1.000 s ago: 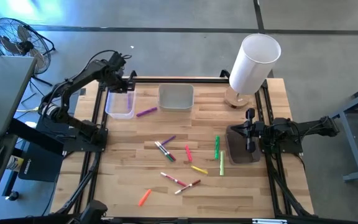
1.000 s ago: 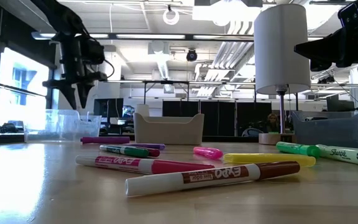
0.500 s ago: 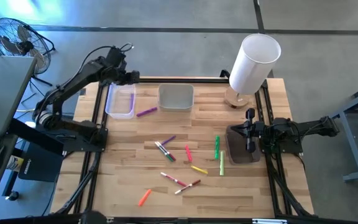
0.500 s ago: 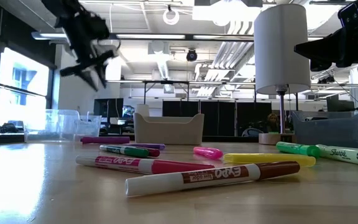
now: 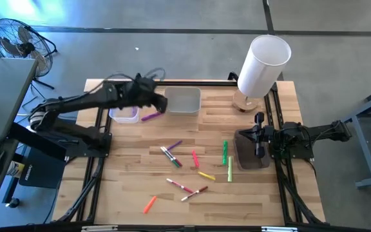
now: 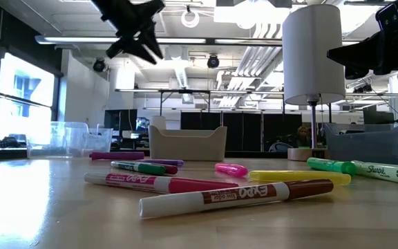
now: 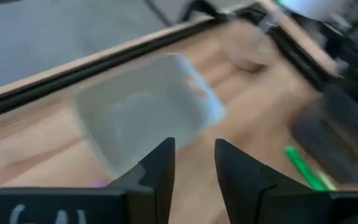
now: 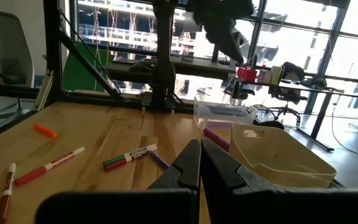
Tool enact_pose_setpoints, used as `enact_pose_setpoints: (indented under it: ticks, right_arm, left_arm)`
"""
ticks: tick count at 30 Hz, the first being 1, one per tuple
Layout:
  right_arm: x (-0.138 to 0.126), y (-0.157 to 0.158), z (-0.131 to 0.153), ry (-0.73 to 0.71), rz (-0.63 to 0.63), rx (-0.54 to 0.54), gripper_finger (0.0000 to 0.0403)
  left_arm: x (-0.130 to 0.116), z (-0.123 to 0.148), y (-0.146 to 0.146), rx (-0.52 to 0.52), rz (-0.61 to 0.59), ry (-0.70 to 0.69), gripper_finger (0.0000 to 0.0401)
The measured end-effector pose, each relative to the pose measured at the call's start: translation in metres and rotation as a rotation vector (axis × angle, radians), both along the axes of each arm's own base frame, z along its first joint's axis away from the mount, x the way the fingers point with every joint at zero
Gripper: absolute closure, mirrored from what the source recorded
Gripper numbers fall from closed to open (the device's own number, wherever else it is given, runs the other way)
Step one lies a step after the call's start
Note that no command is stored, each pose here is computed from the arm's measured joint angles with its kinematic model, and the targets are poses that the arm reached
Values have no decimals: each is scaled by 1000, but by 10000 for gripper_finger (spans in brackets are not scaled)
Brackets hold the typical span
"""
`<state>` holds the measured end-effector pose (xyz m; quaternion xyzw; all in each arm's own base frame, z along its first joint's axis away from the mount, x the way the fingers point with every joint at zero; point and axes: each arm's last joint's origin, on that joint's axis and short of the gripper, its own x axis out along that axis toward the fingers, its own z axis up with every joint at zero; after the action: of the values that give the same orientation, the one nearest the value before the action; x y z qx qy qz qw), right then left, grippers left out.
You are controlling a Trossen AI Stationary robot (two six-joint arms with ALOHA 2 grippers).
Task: Pick & Place Markers
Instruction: Put the yellow pen into the gray bin
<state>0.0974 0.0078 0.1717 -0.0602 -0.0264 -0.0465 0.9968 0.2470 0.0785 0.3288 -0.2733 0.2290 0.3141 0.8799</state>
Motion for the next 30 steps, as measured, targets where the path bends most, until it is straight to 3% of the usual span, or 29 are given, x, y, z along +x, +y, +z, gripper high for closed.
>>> enact_pose_setpoints:
  ticks: [10,14,23,30]
  right_arm:
    - [0,0,0,0,0,0,402]
    - [0,0,0,0,0,0,402]
    - [0,0,0,-1,0,5,402]
    - [-1,-1,3,-26,-31,137,403]
  left_arm:
    - [35,-17,-56,185,-374,107,357]
    - [44,-28,-71,180,-433,146,394]
    - [51,-30,-95,201,-517,109,400]
    - [49,-31,-96,276,-569,136,400]
